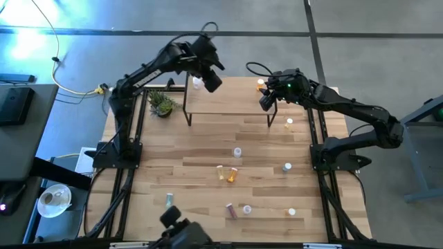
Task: Pick and place medicine bottles onto shelf by color
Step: Put the yellow pill bottle on the shelf
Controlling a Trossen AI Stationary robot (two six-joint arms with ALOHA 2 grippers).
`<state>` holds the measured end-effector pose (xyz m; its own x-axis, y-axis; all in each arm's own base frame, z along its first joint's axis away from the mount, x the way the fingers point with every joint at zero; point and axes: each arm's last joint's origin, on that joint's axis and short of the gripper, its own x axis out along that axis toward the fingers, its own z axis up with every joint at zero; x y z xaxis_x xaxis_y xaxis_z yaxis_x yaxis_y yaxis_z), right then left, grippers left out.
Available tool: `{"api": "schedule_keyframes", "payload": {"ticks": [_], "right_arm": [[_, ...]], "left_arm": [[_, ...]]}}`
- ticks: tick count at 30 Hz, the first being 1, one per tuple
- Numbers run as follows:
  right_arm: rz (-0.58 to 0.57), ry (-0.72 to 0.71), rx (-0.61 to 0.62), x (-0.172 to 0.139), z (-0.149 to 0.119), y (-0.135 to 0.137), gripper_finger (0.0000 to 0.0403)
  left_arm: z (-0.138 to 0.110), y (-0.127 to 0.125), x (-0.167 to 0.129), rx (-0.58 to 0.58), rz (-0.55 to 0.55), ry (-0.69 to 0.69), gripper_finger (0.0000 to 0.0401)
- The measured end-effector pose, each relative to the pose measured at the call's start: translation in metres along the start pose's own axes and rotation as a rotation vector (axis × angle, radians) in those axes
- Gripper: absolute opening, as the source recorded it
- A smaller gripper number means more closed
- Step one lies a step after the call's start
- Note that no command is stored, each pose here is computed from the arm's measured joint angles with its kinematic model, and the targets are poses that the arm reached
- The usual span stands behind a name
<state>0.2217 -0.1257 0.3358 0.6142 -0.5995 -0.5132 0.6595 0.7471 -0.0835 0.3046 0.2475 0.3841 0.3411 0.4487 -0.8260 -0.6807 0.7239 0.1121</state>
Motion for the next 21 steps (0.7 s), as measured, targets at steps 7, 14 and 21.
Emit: {"api": "schedule_keyframes", "payload": {"ticks": [7, 14, 21], "right_arm": [[-0.001, 0.01, -0.003, 0.0, -0.001, 0.0, 0.0165], [-0.001, 0.011, -0.003, 0.0, -0.001, 0.0, 0.0165], [-0.001, 0.012, -0.003, 0.0, -0.001, 0.0, 0.0165]], "left_arm": [[-0.001, -0.012, 0.033, 0.055, -0.005, 0.084, 0.0113], [-0.001, -0.014, 0.05, 0.075, 0.047, 0.121, 0.0113], [-0.003, -0.015, 0.061, 0.078, 0.042, 0.154, 0.0113]]}}
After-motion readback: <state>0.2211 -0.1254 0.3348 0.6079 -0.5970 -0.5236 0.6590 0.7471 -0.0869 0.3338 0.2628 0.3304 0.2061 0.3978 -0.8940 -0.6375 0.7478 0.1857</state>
